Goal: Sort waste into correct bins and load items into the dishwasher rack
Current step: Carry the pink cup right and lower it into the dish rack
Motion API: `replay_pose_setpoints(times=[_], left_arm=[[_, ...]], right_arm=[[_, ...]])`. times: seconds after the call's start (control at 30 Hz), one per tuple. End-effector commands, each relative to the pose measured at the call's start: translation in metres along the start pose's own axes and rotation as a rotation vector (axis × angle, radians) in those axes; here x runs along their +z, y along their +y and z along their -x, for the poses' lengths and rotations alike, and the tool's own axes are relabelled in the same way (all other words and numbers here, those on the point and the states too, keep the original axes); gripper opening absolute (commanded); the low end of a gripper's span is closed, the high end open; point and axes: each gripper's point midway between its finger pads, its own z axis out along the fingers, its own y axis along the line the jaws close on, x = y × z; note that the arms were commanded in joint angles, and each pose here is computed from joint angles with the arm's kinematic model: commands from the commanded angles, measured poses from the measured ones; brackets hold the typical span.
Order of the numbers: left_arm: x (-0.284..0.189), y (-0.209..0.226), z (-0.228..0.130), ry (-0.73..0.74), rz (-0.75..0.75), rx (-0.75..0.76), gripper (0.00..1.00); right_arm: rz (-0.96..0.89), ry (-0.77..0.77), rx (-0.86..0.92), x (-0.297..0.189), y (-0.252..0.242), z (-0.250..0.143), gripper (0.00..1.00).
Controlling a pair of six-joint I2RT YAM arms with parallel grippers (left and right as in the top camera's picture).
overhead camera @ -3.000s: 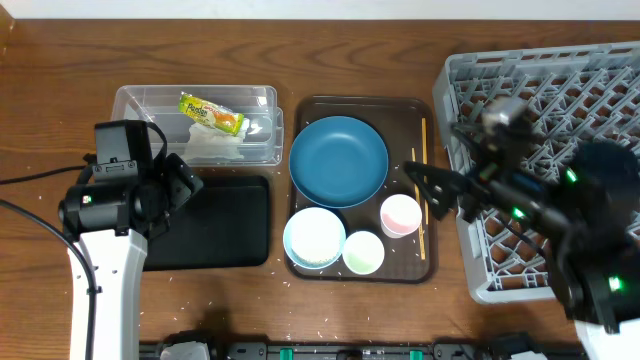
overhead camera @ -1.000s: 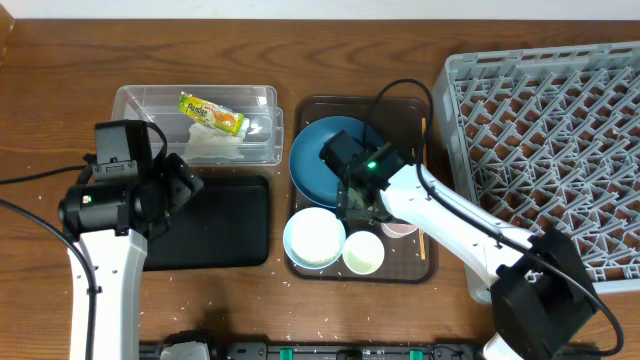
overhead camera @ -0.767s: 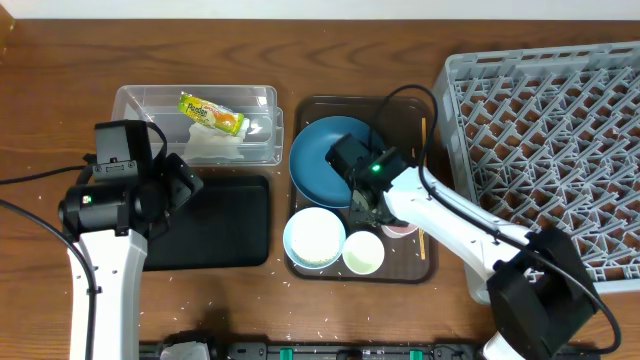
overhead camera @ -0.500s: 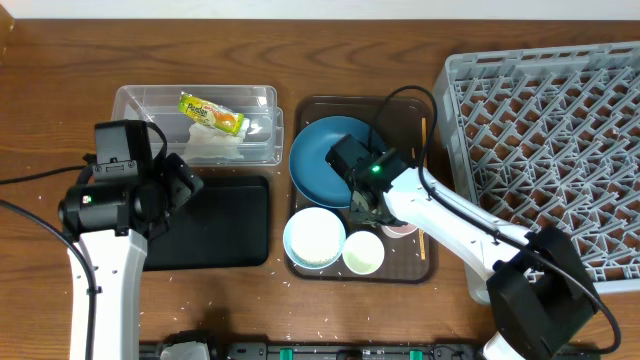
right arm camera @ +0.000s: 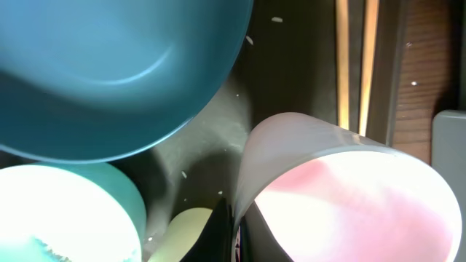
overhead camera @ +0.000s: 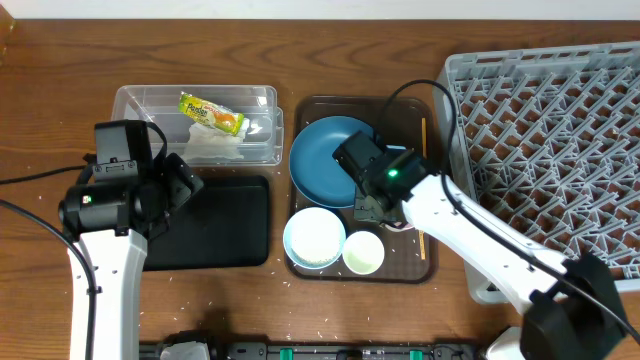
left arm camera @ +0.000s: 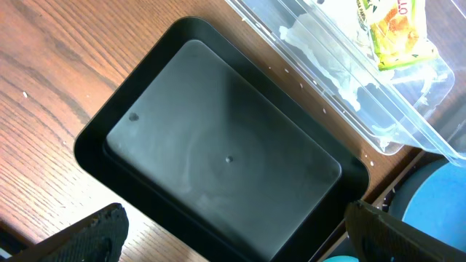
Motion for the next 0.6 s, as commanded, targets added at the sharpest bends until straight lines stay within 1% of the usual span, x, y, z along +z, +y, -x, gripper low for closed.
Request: replay_pose_setpoints(times=[0.0, 0.1, 0.2, 0.3, 0.4, 0.47, 0.57], left_arm=[[-0.004, -0.001, 0.005, -0.011, -0.004, -0.007, 0.98], [-0.004, -0.001, 0.005, -0.011, -0.004, -0.007, 0.98], [-0.004, -0.001, 0.005, -0.011, -0.004, -0.007, 0.98], [-0.004, -0.001, 0.005, -0.011, -0.004, -0.007, 0.98], [-0.004, -0.001, 0.005, -0.011, -0.004, -0.007, 0.98], [-0.004, -0.001, 0.005, -0.011, -0.004, -0.007, 0.98], [-0.004, -0.001, 0.005, -0.011, -0.004, -0.007, 0.98]], right_arm=[[0.027, -0.057, -0.013, -0.019, -0.005, 0.011, 0.01], [0.067, -0.115, -0.009, -0.041, -0.016, 0.026, 0.01], [0.088, -0.212, 0.046, -0.07, -0.043, 0.053, 0.01], [0.106, -0.344, 0.137, -0.105, -0.086, 0.088, 0.01], [0.13, -0.484, 0.155, -0.136, -0.131, 0.119, 0.01], [0.137, -0.551, 0.162, -0.149, -0.157, 0.133, 0.01], [0.17, -0.605, 0.165, -0.158, -0.191, 0.148, 0.01]])
